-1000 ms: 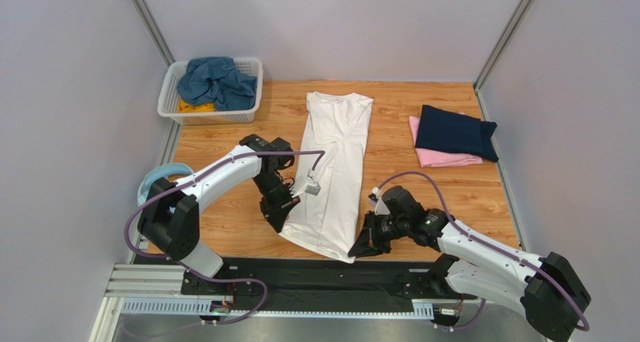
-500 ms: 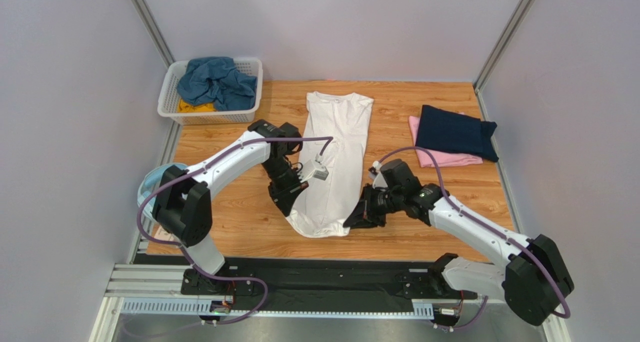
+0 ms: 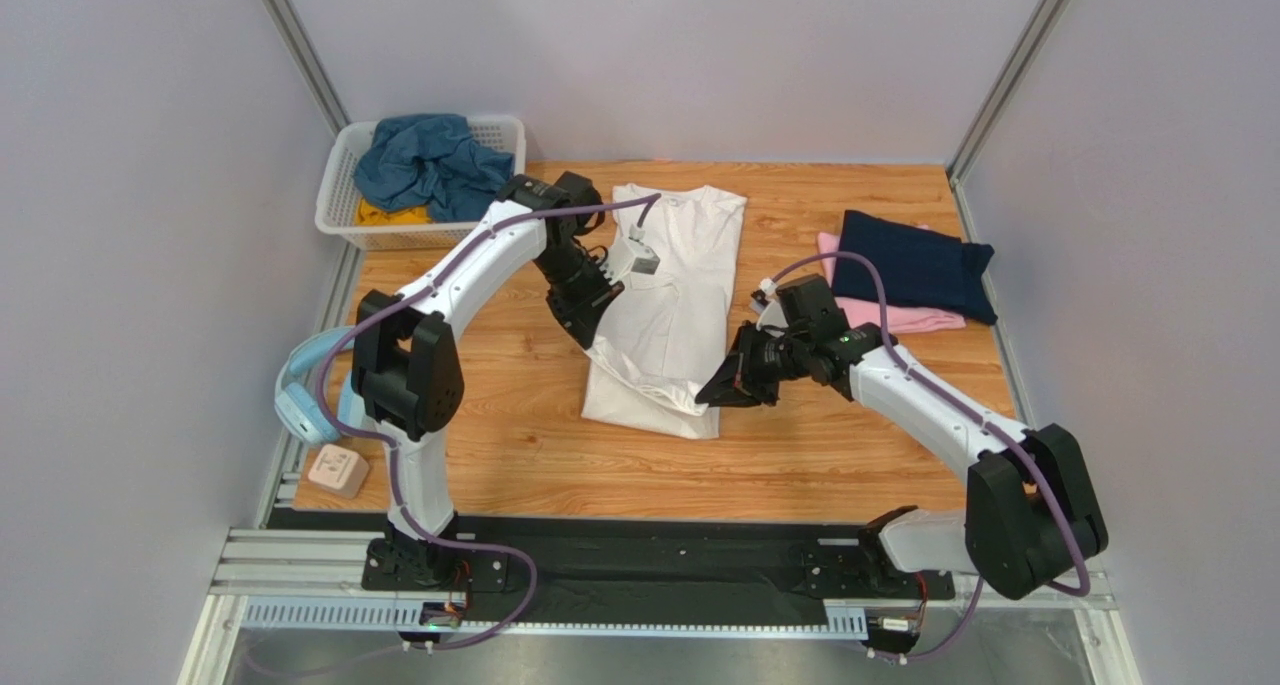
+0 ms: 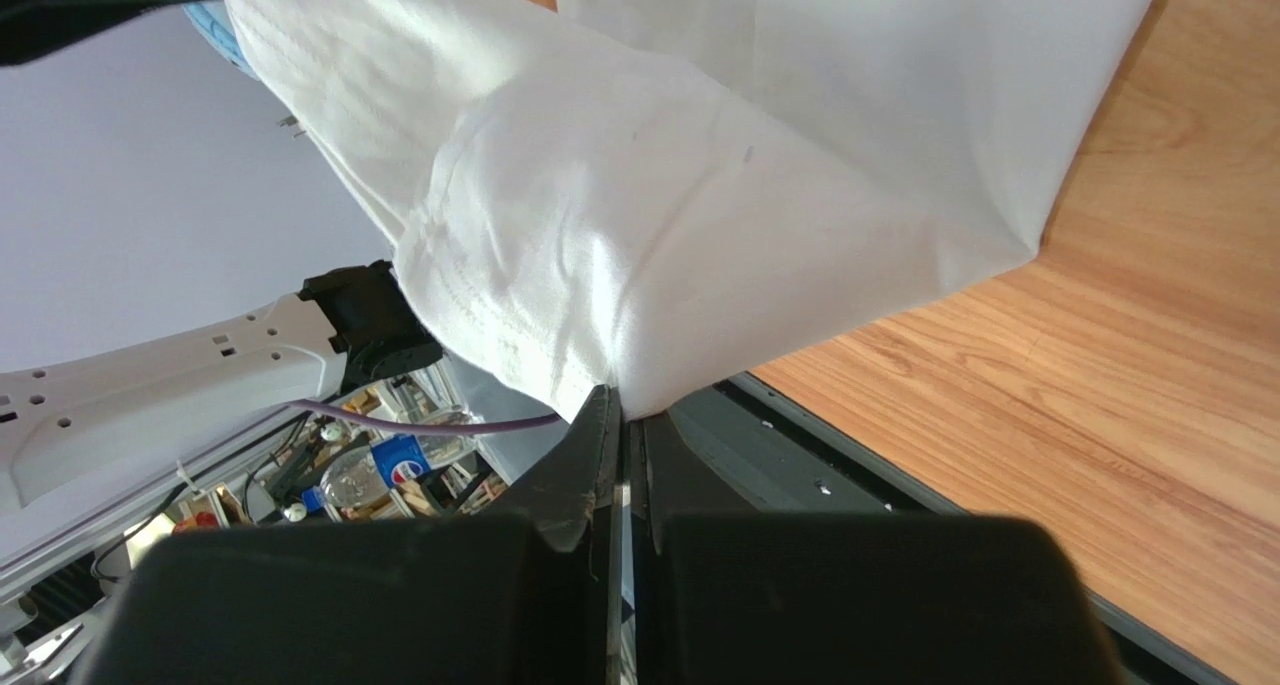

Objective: Fold and stack the t-shirts
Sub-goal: Fold the folded rectangular tshirt in 1/3 of the way

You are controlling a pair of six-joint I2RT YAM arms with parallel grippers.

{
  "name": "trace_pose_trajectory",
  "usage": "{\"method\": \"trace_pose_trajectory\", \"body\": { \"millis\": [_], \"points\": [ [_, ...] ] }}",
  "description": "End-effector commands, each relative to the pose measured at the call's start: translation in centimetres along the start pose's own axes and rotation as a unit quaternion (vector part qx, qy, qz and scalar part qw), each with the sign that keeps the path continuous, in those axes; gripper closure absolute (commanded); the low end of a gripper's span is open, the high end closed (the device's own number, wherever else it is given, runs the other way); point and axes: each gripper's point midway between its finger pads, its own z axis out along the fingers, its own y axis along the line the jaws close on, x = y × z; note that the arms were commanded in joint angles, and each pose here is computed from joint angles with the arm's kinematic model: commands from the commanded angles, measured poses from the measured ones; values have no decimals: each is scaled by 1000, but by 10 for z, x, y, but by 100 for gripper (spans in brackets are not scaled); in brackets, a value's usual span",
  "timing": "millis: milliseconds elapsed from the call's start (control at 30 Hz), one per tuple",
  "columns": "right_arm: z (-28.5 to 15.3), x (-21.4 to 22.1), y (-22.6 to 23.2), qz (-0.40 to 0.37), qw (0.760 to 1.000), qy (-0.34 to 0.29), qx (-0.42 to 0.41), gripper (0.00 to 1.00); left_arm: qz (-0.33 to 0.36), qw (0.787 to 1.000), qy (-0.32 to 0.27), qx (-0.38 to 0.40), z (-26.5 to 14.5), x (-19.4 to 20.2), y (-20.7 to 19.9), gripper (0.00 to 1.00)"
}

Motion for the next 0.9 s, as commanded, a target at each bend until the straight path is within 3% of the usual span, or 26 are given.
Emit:
{"method": "trace_pose_trajectory", "body": {
  "millis": [0, 867],
  "points": [
    [-6, -20, 13, -27, 999, -13, -22, 100, -61, 994, 83, 36, -21, 33, -23, 100],
    [1, -109, 6, -10, 999, -35, -24, 100, -77, 994, 77, -13, -18, 0, 21, 100]
  ]
}}
